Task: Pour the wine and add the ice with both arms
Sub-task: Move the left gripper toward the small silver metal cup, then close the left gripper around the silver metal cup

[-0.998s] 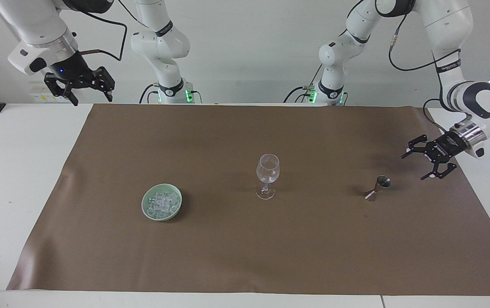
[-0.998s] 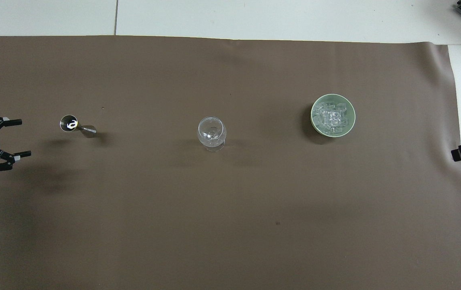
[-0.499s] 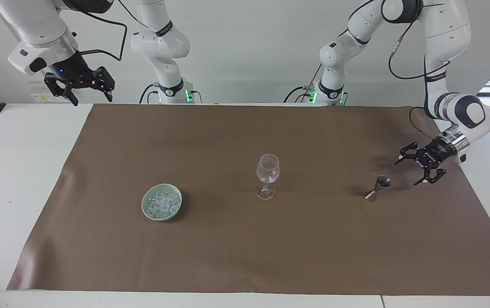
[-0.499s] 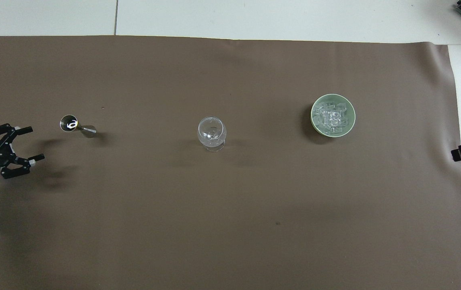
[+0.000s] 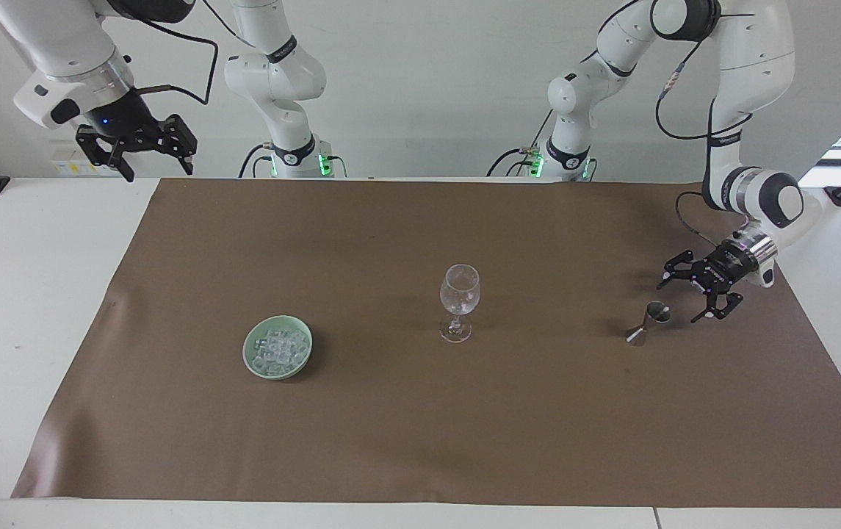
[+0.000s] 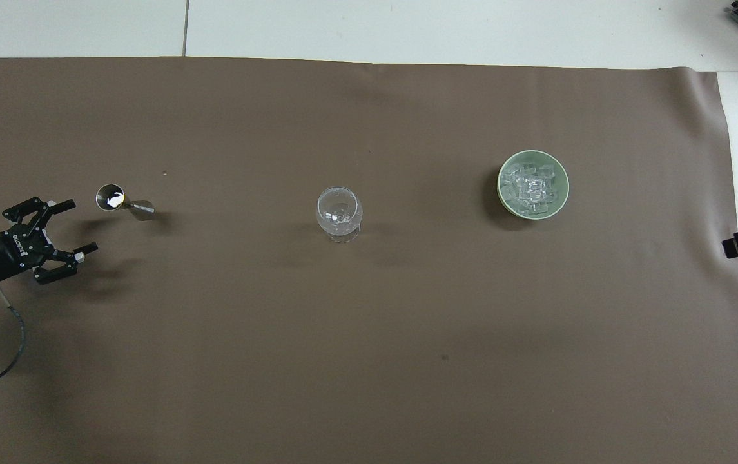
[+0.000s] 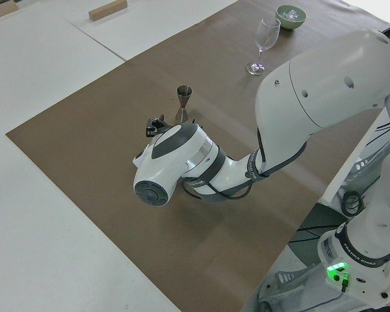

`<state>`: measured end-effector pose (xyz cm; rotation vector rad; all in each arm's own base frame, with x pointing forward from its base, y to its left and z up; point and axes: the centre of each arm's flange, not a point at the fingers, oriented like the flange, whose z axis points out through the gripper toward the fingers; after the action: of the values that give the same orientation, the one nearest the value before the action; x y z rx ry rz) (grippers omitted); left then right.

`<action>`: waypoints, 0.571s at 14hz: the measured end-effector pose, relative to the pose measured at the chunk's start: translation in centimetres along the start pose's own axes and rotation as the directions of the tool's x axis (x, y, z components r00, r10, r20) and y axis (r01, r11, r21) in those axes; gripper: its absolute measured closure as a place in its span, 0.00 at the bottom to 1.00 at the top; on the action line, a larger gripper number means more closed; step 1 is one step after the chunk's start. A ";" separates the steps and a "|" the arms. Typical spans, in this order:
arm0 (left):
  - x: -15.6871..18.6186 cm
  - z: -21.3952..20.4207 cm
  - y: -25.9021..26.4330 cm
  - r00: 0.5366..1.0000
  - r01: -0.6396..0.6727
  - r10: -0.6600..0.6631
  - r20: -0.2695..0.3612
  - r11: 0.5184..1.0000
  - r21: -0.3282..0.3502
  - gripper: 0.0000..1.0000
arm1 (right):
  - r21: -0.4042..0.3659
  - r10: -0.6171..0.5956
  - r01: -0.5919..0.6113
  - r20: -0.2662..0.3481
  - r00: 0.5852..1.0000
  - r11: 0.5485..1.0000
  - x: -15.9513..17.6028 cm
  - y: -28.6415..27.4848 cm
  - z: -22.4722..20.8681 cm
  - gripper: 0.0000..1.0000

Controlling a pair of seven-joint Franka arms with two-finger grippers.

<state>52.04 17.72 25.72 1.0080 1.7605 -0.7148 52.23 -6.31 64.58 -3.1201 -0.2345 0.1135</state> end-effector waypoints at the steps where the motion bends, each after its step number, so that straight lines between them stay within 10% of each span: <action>1: -0.1 0.5 0.0 1.000 -0.004 0.004 -0.001 1.000 -0.004 0.00 | 0.000 0.000 0.000 0.000 1.000 1.000 0.0 0.0 0.0 0.00; 8: 0.2 1.6 -0.6 1.000 0.009 -0.008 0.020 0.999 -0.043 0.00 | 0.000 0.000 0.000 0.000 1.000 1.000 0.0 0.0 0.0 0.00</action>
<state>52.25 16.15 24.97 0.9620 1.7562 -0.6874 52.23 -6.31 64.58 -3.1201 -0.2345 0.1135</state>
